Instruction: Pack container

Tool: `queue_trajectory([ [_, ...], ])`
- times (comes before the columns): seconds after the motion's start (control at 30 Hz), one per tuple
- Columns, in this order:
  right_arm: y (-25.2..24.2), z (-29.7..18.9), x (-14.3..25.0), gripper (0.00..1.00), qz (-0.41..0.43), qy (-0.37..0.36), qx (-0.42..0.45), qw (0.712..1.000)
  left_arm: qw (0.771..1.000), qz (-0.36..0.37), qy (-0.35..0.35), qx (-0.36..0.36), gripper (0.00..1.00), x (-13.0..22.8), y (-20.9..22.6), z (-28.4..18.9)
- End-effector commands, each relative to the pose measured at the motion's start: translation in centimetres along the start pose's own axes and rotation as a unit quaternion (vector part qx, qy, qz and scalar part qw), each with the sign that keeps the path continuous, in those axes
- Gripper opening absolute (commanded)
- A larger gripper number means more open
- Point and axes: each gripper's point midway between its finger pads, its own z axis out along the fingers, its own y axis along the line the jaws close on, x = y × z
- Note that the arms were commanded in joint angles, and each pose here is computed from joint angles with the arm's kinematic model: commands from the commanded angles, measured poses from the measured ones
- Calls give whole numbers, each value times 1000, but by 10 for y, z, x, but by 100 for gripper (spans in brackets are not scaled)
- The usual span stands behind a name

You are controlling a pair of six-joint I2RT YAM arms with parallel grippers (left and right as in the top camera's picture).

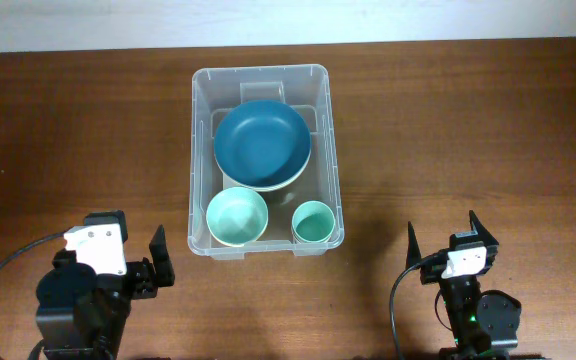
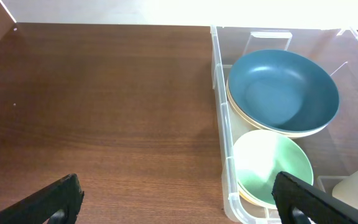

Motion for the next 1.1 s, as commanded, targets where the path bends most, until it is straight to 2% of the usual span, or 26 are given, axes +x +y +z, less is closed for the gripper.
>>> queue_trajectory([
  [0.0,0,0,2,99,-3,1,-2,1000,1000,-6,-1,4,100,0,-1,0],
  [0.97,0,0,2,99,-3,2,-2,1000,1000,-5,-1,4,100,1,-1,0],
  [1.07,0,0,2,99,-3,2,-2,1000,1000,12,21,-9,100,13,4,1],
])
